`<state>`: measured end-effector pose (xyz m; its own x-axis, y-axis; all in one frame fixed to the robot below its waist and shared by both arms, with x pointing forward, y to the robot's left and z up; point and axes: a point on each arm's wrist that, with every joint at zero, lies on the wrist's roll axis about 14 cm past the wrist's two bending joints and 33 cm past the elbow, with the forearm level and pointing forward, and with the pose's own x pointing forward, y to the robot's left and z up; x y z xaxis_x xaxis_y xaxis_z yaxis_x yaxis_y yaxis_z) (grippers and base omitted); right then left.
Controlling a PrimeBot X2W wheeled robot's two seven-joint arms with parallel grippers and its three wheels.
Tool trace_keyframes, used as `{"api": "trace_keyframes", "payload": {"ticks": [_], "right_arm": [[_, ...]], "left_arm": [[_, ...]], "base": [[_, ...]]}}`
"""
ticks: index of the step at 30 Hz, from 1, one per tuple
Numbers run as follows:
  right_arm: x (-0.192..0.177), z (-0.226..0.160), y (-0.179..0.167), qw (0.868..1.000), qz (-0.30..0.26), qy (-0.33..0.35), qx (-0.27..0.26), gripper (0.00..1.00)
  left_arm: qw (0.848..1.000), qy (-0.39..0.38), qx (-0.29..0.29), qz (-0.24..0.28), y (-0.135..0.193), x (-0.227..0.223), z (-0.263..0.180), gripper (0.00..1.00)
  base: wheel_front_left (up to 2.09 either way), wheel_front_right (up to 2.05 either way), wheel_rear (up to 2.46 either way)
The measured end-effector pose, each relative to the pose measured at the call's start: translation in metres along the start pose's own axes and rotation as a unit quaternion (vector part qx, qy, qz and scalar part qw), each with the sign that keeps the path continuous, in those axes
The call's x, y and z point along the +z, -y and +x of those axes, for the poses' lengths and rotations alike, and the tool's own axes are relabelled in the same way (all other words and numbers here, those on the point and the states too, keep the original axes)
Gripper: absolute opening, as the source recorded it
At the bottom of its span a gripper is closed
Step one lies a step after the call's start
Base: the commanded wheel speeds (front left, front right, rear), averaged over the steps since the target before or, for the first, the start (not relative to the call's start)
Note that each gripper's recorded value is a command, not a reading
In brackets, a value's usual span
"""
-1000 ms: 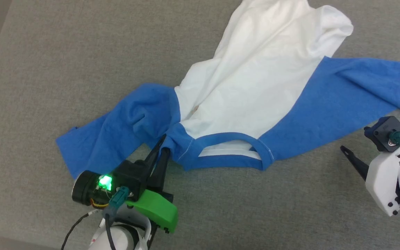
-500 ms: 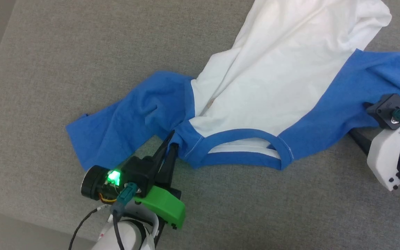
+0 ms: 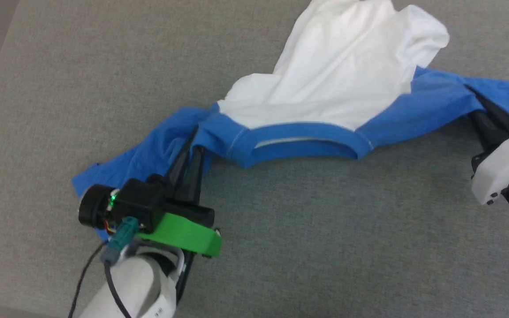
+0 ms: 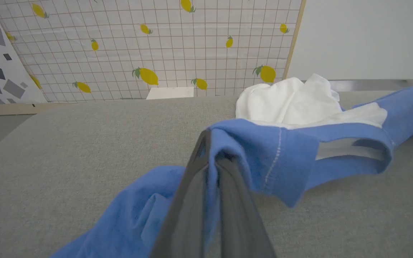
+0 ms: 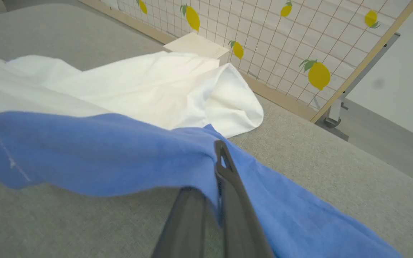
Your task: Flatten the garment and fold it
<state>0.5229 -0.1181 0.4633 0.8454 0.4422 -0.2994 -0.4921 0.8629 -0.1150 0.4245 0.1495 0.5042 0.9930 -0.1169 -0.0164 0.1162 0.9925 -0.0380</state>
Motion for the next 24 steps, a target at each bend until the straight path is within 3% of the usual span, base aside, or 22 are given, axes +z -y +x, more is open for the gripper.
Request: {"api": "trace_keyframes", "payload": {"ticks": [8,16,24], "right_arm": [[0.096,-0.052,0.026,0.987,-0.014,0.143,-0.071,0.00],[0.206,-0.124,0.037,0.951,-0.083,0.268,-0.127,0.00],[0.270,-0.191,0.045,0.923,-0.135,0.316,-0.175,0.00]], "left_arm": [[0.991,0.128,-0.033,0.016,0.013,0.093,0.018,0.00],[0.967,0.226,-0.078,0.083,0.035,0.191,0.016,0.00],[0.942,0.294,-0.115,0.112,0.062,0.270,-0.007,0.00]], "base": [[0.00,0.00,0.00],[0.00,0.00,0.00],[0.00,0.00,0.00]]}}
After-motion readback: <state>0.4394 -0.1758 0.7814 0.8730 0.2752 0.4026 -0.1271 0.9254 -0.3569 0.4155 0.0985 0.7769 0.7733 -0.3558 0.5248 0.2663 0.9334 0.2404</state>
